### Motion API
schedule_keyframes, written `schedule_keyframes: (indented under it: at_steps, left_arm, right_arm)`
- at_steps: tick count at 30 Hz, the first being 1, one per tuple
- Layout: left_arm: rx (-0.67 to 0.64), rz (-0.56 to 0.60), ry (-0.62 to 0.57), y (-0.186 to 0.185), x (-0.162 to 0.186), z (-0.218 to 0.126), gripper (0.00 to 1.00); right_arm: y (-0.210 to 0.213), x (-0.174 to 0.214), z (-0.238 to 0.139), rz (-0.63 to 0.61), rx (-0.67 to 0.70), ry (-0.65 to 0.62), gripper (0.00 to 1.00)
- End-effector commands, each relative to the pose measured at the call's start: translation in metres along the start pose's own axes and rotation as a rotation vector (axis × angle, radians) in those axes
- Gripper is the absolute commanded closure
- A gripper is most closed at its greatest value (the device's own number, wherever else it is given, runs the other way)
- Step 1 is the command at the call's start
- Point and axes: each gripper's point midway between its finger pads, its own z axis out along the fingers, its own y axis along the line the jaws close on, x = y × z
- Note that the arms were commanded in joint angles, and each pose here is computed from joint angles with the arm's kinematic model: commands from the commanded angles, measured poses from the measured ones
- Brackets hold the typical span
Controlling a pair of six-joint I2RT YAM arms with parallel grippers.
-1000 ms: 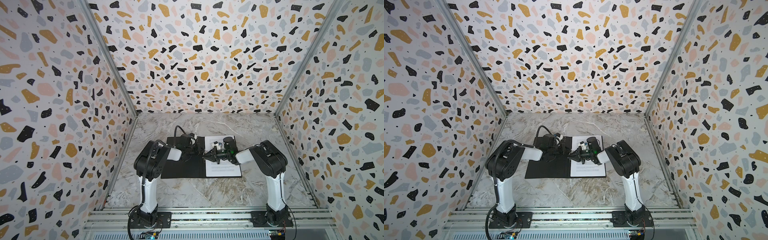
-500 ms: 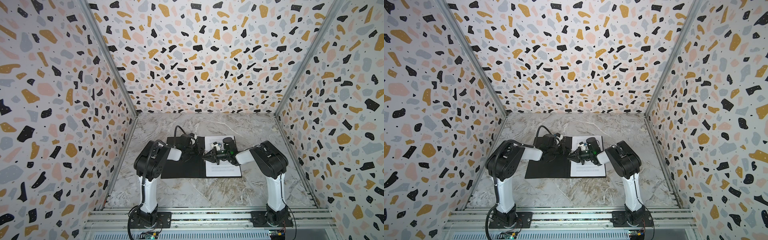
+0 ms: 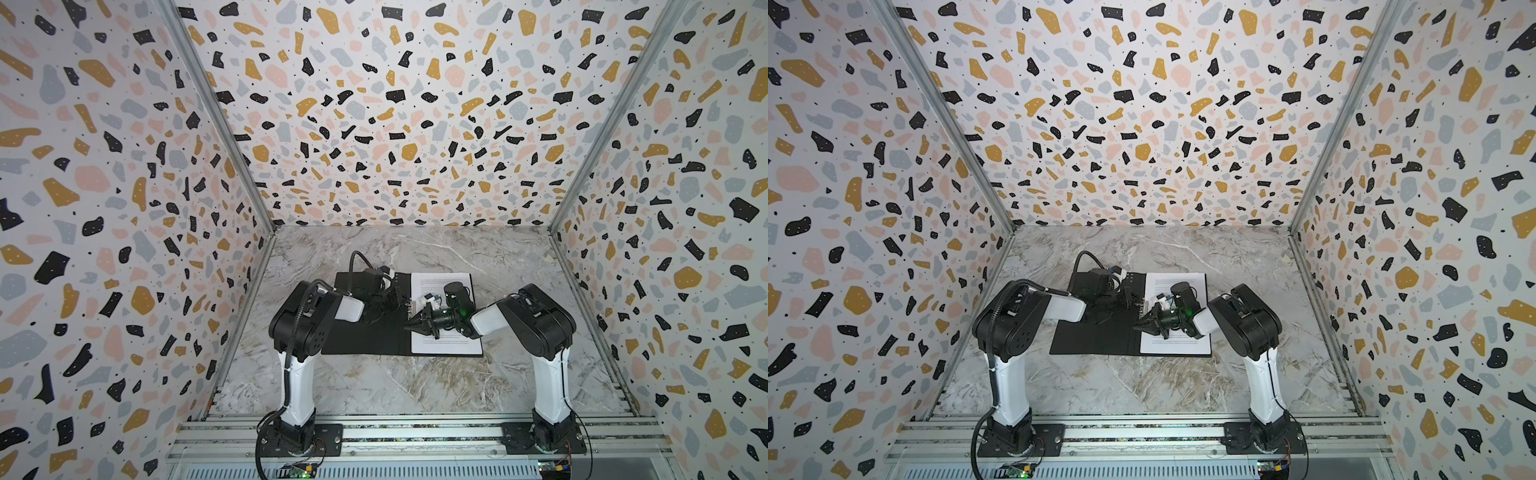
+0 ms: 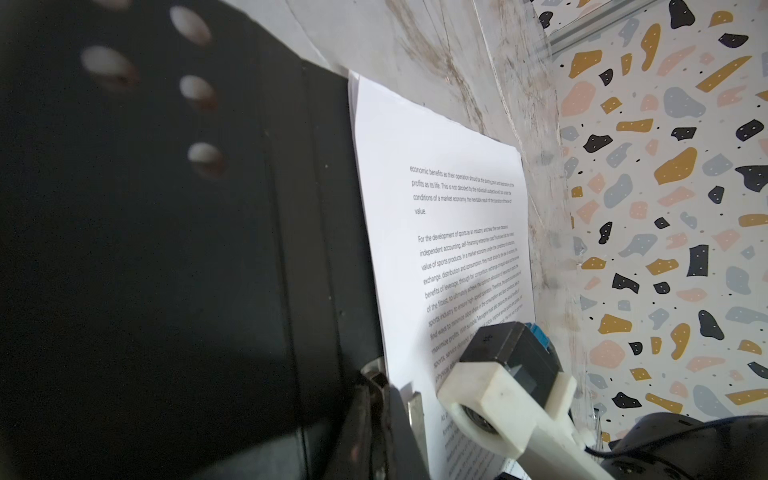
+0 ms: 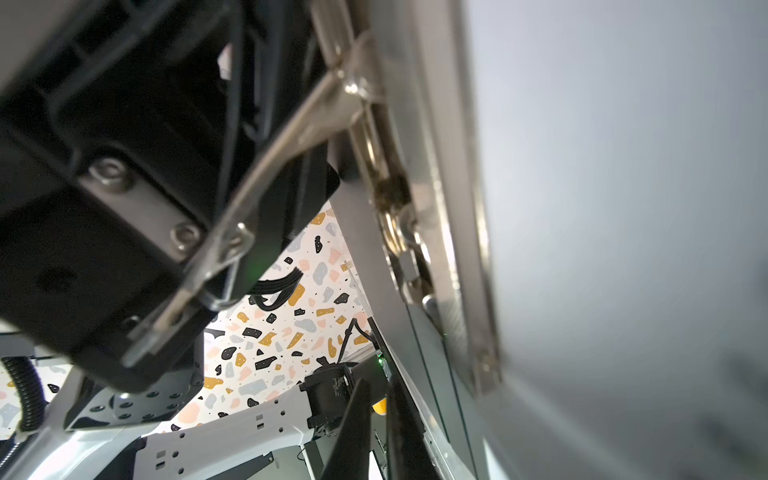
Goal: Put the files into the folder
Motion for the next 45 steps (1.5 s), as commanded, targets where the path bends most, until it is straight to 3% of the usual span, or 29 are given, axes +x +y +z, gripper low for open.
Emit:
schedule_keyframes:
  at_steps: [1,14,24,45]
  left_arm:
    - [-0.136,-0.054,0.077,0.044,0.031,0.007,0.92]
    - [-0.130,-0.055,0.075,0.042,0.031,0.007,0.92]
    - [-0.127,-0.059,0.071,0.042,0.031,0.006,0.92]
    - [-0.129,-0.060,0.070,0.043,0.030,0.007,0.92]
  right_arm:
    - [0.021,0.001,-0.001,-0.036,-0.033,-0.003,0.87]
    - [0.063,-0.013,-0.022,-0.063,-0.116,-0.103,0.75]
    - [0.061,-0.025,-0.038,-0.015,-0.136,-0.164,0.72]
    - [0.051,-0.045,-0.020,0.061,-0.133,-0.132,0.68]
